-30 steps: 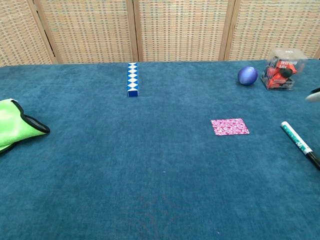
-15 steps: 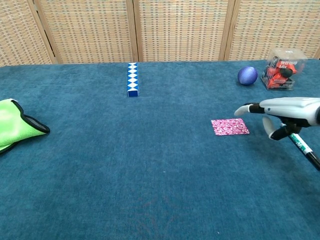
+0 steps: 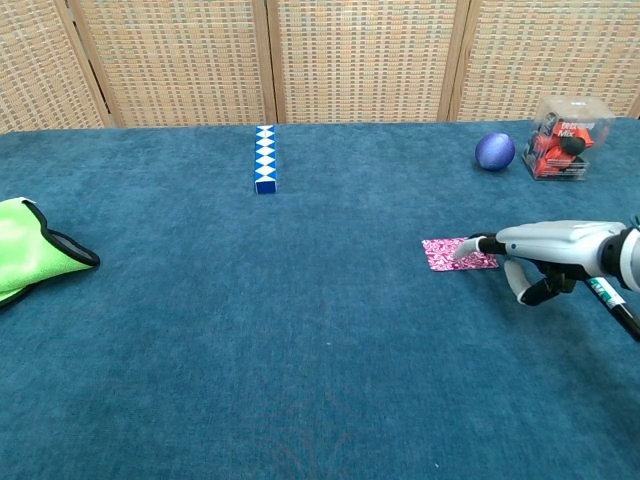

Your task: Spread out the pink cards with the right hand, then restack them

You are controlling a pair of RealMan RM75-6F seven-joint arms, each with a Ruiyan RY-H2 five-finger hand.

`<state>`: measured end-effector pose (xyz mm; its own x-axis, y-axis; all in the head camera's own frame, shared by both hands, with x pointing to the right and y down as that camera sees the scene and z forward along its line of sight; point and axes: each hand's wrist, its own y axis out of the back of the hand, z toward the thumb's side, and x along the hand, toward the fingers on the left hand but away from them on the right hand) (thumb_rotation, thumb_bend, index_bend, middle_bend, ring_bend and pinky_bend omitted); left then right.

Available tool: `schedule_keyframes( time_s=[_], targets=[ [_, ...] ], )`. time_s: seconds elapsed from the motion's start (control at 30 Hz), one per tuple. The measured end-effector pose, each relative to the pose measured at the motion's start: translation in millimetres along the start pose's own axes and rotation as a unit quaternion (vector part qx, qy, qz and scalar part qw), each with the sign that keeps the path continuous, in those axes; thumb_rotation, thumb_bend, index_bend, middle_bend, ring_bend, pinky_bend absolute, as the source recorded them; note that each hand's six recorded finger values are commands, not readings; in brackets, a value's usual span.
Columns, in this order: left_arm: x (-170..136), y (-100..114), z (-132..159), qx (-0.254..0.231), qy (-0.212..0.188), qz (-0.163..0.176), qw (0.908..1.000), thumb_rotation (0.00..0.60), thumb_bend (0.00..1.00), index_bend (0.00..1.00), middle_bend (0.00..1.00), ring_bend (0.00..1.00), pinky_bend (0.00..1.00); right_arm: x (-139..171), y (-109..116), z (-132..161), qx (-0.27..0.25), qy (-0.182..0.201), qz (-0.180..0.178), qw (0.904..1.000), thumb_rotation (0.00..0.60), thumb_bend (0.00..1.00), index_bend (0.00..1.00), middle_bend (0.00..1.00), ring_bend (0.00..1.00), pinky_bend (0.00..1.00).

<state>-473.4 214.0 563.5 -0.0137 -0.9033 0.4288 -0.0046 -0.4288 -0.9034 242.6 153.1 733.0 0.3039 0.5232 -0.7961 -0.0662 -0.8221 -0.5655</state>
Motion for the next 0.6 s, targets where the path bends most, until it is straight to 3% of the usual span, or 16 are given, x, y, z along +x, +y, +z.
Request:
schedule_keyframes(
  time_s=[0.47,0.6],
  targets=[
    [-0.2,0.0,0.6,0.002,0.000,0.001,1.0000,0.600,0.00,0.00,0.00,0.00,0.00,44.5,-24.3,23.3,0.048,0.056,0.054,0.9958,0.600,1.00,0.03,0.00,0.00,0.00],
    [-0.5,0.3,0.7,0.001,0.000,0.002,1.0000,0.600,0.00,0.00,0.00,0.00,0.00,49.7,-20.5,28.2,0.051,0.064,0.044,0.9956,0.600,1.00,0.04,0.01,0.00,0.00]
  ],
)
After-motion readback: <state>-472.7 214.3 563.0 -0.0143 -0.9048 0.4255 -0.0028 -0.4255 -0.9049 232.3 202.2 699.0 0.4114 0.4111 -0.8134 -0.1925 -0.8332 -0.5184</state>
